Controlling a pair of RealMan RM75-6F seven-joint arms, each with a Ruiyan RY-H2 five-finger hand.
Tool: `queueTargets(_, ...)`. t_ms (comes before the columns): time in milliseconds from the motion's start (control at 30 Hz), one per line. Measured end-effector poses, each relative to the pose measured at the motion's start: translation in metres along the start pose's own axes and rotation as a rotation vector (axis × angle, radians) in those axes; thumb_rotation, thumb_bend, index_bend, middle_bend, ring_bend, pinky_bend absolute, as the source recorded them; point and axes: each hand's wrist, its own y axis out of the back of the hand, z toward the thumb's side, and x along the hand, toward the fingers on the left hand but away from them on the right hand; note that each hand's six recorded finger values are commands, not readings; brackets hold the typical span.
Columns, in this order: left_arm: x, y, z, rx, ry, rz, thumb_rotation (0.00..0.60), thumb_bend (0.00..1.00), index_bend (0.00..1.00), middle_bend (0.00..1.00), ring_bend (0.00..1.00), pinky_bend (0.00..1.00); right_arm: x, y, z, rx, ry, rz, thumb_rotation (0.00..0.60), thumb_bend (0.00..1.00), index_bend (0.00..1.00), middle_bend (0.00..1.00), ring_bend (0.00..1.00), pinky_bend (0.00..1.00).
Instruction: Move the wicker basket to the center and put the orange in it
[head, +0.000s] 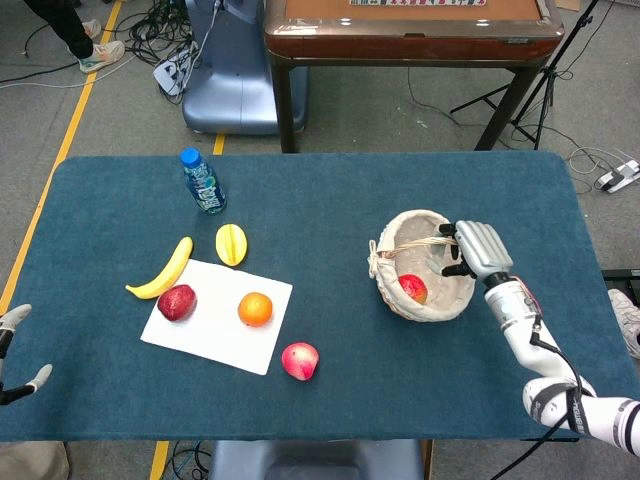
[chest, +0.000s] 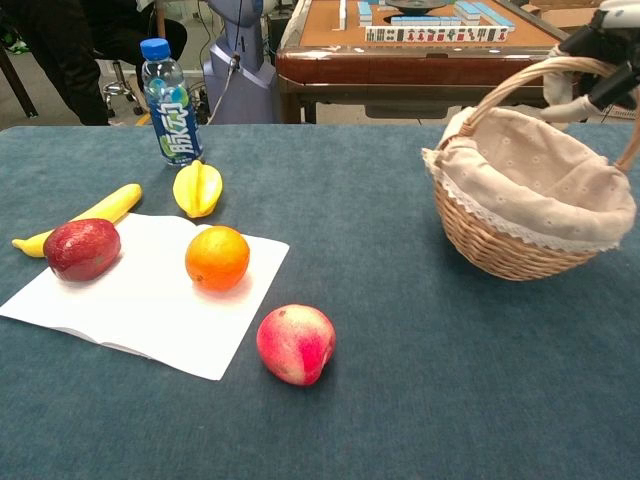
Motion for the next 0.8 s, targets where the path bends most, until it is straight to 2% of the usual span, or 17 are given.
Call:
queueTargets(200,-0.001,0.001,-0.004,-0.004,0.007,0.003,0.600,0.26,0.13,0.15,0.13,0.16,-0.030,-0.002,0.044,-0.081,0.038,-0.007,0.600,0.28,0.62,0.61,0.65,0.78)
queueTargets(467,-0.005,0.005,-0.007,-0.002,0.012,0.013,0.600,0.26,0.13,0.15,0.13,0.16,-0.073,-0.019,0.099,-0.149,0.044,-0.018,0.600,0.28,0.62,0.59,0.65,0.78)
queueTargets(800,-0.008,0.007,-0.012,0.001,0.028,0.019,0.600,0.26,0.13,0.15,0.13,0.16,-0.108,-0.031,0.142,-0.184,0.017,-0.055,0.600,0.28,0.62,0.53,0.62,0.73)
